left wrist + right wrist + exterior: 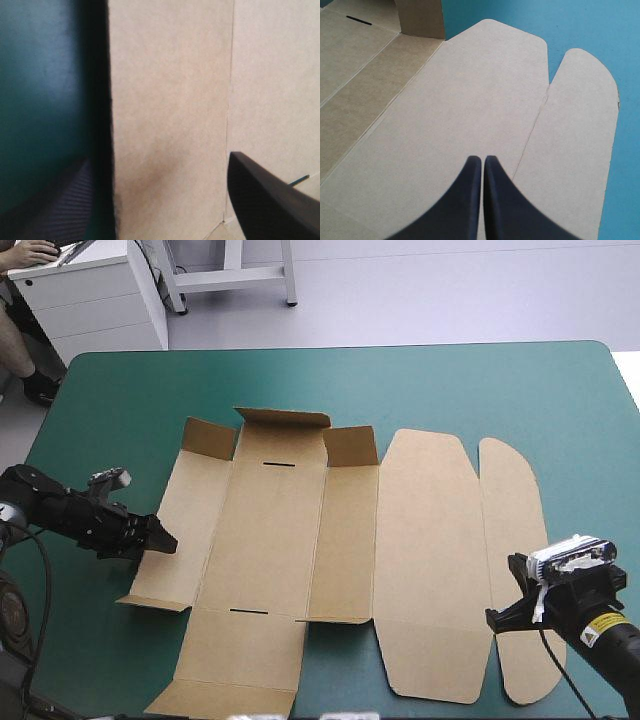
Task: Fold the box
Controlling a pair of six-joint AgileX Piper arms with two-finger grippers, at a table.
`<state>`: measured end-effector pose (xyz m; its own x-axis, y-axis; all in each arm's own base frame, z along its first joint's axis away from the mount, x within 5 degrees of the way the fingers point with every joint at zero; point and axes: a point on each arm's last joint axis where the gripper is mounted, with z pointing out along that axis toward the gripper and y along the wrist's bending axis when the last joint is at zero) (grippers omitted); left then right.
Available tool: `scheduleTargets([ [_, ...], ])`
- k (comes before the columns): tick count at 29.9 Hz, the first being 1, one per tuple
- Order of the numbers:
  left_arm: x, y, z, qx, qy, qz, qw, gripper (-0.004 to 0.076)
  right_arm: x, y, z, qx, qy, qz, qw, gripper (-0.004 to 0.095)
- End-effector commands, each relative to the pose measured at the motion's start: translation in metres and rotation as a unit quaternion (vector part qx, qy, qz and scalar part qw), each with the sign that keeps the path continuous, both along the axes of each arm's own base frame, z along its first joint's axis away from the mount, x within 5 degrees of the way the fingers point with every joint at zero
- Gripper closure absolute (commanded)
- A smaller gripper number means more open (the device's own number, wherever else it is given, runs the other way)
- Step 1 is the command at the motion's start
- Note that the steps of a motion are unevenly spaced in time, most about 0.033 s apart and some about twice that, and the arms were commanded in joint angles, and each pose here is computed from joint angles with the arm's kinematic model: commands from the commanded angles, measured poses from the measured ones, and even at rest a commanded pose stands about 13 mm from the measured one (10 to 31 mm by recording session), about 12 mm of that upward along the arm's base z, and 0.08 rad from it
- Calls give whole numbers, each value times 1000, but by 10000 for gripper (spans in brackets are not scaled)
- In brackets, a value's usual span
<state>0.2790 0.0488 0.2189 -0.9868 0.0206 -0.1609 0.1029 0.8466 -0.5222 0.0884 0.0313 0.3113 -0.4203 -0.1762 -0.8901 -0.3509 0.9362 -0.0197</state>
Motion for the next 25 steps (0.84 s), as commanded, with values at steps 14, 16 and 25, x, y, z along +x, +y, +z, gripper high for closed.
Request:
scheduleTargets([
  [14,-11,-29,7,-102,30,13,994,199,3,-1,14,4,-51,-5,999,909],
  [16,-16,-33,0,-105,45,8,993,199,3,-1,14,3,-51,-5,999,909],
  [25,-28,-53,9,-95,39,-26,994,201,3,-1,14,2,-51,-5,999,909],
])
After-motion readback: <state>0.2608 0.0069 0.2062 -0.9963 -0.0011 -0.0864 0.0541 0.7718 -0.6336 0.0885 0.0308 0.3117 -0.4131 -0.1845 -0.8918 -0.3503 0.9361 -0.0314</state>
